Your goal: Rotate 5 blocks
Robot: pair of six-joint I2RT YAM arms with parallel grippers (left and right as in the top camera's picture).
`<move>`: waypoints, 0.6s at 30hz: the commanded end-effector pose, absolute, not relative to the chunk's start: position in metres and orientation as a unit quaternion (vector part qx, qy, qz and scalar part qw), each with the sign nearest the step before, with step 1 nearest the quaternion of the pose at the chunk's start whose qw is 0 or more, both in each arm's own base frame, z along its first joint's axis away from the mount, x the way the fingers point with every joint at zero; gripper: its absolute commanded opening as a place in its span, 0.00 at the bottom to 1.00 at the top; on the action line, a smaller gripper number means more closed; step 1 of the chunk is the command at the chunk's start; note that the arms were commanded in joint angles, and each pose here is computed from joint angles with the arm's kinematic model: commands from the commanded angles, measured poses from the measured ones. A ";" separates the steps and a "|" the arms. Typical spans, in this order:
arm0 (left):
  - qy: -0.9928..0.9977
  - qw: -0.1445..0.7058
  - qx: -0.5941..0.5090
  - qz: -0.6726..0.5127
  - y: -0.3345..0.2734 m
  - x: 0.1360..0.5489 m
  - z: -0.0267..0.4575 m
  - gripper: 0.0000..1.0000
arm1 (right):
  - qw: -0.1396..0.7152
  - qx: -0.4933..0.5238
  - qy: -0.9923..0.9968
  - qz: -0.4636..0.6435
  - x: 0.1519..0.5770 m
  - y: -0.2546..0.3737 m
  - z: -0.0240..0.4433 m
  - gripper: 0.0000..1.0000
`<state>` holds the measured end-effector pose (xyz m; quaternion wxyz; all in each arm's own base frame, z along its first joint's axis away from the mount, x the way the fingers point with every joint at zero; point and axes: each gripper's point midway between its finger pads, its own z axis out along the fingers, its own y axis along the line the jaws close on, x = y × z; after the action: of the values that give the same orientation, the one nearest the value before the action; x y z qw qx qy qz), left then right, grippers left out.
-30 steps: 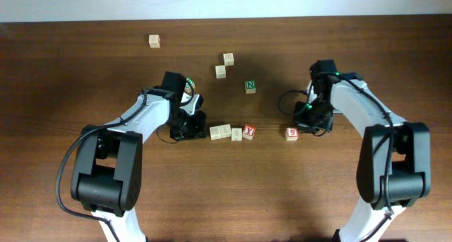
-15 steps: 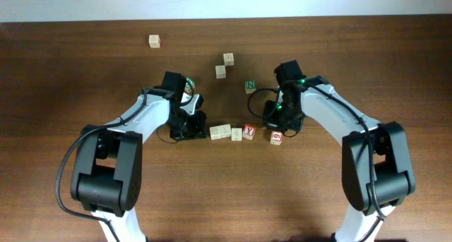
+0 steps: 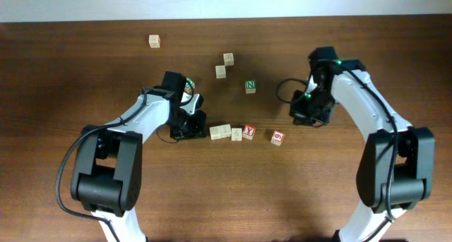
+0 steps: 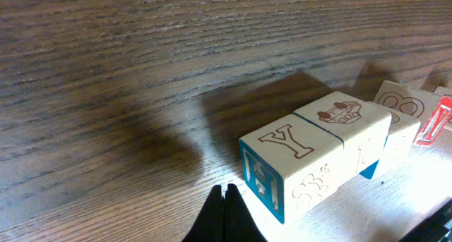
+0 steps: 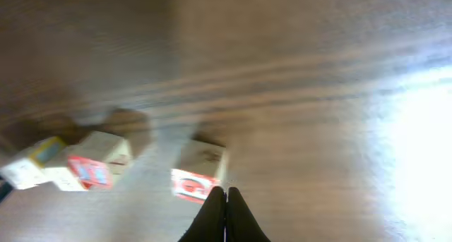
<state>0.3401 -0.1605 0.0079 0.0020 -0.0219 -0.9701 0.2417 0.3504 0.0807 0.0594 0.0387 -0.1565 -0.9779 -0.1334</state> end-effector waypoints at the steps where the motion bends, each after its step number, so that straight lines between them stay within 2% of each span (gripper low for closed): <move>1: -0.971 0.003 -0.017 0.238 -0.159 0.341 0.006 0.00 | 0.082 -0.151 -0.976 -0.136 0.319 0.085 0.041 0.04; 7: -0.971 0.002 -0.017 0.238 -0.159 0.342 0.006 0.00 | 0.093 -0.140 -0.971 -0.168 0.303 0.104 0.015 0.04; 18: -0.971 0.002 -0.018 0.238 -0.159 0.342 0.006 0.00 | 0.051 -0.129 -0.972 -0.187 0.319 0.134 0.009 0.04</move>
<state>0.3405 -0.1599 0.0076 0.0012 -0.0219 -0.9706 0.2398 0.3197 0.1266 0.0054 0.0536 -0.1273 -0.9739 -0.1799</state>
